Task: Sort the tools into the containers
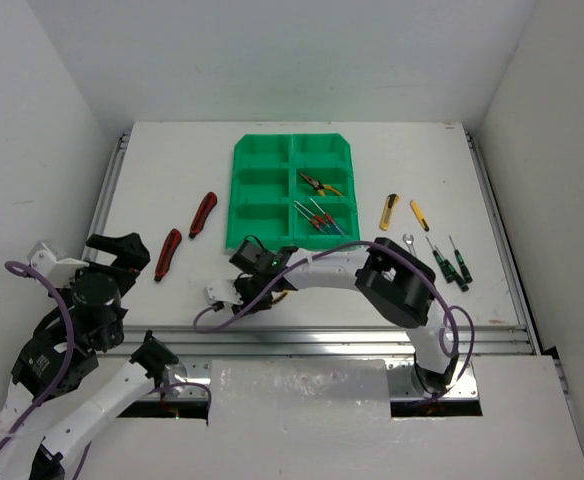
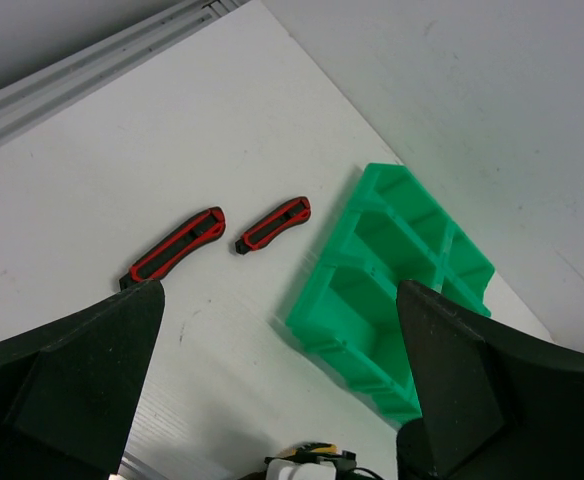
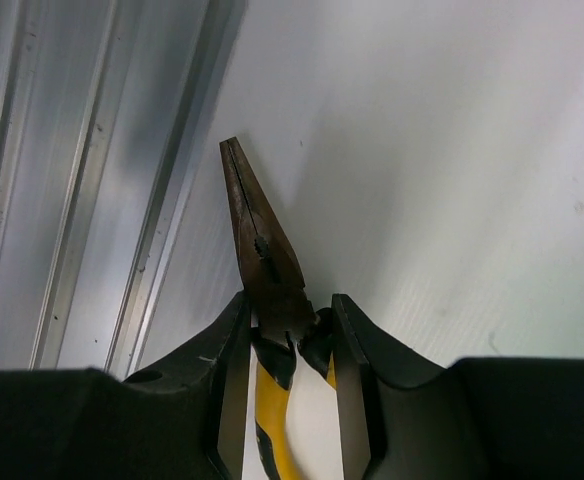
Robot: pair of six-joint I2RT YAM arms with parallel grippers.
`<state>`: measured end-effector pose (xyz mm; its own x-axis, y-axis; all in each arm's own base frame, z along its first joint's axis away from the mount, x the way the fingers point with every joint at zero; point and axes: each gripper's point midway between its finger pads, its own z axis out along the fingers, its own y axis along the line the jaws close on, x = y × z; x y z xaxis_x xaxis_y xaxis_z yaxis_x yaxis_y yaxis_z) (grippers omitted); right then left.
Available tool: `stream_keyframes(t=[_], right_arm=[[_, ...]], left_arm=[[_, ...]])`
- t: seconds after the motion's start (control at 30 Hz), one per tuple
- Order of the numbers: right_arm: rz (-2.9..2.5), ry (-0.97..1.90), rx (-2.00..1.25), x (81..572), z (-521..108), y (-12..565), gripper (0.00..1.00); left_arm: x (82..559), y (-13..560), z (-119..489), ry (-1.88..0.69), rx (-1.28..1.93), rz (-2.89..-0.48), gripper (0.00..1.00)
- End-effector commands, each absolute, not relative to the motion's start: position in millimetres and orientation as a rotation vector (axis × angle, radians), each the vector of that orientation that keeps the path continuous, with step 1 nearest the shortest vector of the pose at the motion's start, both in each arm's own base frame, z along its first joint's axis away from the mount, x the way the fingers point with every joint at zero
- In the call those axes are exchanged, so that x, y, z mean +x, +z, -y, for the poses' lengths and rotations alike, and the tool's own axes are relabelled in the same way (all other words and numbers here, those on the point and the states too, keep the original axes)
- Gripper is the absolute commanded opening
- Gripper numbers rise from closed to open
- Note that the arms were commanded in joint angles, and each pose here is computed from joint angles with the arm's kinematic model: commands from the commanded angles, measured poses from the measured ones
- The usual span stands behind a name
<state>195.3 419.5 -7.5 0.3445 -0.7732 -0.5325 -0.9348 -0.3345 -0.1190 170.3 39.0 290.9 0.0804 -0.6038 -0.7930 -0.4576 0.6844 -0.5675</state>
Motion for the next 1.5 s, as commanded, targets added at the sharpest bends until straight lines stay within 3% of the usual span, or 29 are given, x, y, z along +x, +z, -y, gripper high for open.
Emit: stream_keyframes(t=[0.0,0.5,1.0,1.47], right_arm=[[-1.433,0.498,-2.008,214,-430,29,0.00],[-1.453,0.377,-1.495,276,-382,140,0.00],[-1.481,0.307,-1.190,325,-340,189,0.00],[-1.499,0.275,-1.128,344,-313,214,0.00]], left_arm=[[173,297,-38,-0.148,-0.899,-1.534,1.00],[176,298,-34,-0.153,-0.876,-1.544,1.00],[178,297,-31,-0.154,-0.863,-1.553,1.00],[180,297,-29,-0.154,-0.855,-1.559,1.00]])
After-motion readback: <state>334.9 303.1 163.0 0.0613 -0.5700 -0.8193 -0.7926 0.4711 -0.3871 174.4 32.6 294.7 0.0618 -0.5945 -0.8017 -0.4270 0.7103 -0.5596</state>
